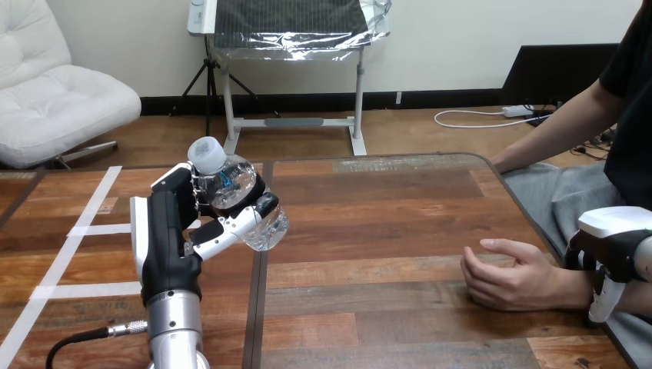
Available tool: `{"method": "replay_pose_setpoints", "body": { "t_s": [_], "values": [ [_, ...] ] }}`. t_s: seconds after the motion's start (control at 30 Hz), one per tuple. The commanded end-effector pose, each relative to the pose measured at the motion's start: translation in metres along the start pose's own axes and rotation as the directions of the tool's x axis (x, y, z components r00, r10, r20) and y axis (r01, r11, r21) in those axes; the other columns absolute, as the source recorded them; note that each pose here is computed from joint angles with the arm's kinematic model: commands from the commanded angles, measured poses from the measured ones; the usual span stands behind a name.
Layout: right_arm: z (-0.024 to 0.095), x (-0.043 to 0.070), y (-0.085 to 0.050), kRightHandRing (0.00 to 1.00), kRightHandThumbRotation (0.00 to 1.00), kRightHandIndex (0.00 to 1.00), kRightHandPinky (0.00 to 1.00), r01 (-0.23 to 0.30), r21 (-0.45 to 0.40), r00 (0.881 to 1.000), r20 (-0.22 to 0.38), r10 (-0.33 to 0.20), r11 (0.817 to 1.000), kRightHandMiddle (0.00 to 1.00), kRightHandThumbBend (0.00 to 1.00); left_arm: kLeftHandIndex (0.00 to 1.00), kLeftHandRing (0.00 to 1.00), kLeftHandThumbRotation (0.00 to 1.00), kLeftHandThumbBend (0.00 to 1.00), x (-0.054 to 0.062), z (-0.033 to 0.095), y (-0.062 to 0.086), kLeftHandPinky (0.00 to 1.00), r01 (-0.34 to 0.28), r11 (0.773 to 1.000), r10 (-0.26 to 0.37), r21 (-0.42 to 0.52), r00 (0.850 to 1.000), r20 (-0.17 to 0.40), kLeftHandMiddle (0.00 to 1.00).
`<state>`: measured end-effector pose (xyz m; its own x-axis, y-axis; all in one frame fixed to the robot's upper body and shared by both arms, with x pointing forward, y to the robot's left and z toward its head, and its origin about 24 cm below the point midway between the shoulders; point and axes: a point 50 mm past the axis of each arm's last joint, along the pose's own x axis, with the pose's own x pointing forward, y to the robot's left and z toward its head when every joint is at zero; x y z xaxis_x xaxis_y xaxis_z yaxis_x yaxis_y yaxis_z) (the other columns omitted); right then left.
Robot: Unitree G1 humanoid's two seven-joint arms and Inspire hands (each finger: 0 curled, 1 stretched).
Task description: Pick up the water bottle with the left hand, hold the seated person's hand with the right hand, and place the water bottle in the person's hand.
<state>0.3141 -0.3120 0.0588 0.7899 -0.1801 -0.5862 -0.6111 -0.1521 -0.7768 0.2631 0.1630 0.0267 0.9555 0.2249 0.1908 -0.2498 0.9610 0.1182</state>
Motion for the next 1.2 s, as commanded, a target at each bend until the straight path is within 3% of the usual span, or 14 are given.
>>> {"method": "replay_pose_setpoints", "body": {
  "t_s": [0.0,0.53,0.83,1.17],
  "values": [
    [0.014,0.008,0.003,0.61,0.0,0.75,0.47,-0.026,-0.019,0.999,0.035,0.027,0.999,0.73,0.72,0.48,0.43,0.0,0.68,0.012,0.024,-0.001,0.39,0.002,1.0,0.001,-0.029,0.992,0.127,0.47],
    [0.019,0.012,0.01,0.59,0.0,0.71,0.47,-0.052,0.061,0.995,0.086,0.047,0.997,0.71,0.7,0.47,0.43,0.0,0.69,0.012,0.024,0.0,0.39,-0.005,1.0,0.009,-0.026,0.992,0.127,0.47],
    [0.022,0.014,0.014,0.61,0.0,0.72,0.5,-0.085,0.12,0.992,0.107,0.073,0.989,0.73,0.71,0.47,0.43,0.0,0.69,0.011,0.023,0.001,0.39,-0.019,1.0,0.02,-0.011,0.993,0.116,0.46],
    [0.027,0.016,0.02,0.63,0.0,0.72,0.54,-0.085,0.203,0.989,0.134,0.059,0.976,0.75,0.73,0.47,0.42,0.0,0.71,0.01,0.022,0.003,0.39,-0.042,0.999,0.041,0.008,0.993,0.106,0.46]
  ]
}}
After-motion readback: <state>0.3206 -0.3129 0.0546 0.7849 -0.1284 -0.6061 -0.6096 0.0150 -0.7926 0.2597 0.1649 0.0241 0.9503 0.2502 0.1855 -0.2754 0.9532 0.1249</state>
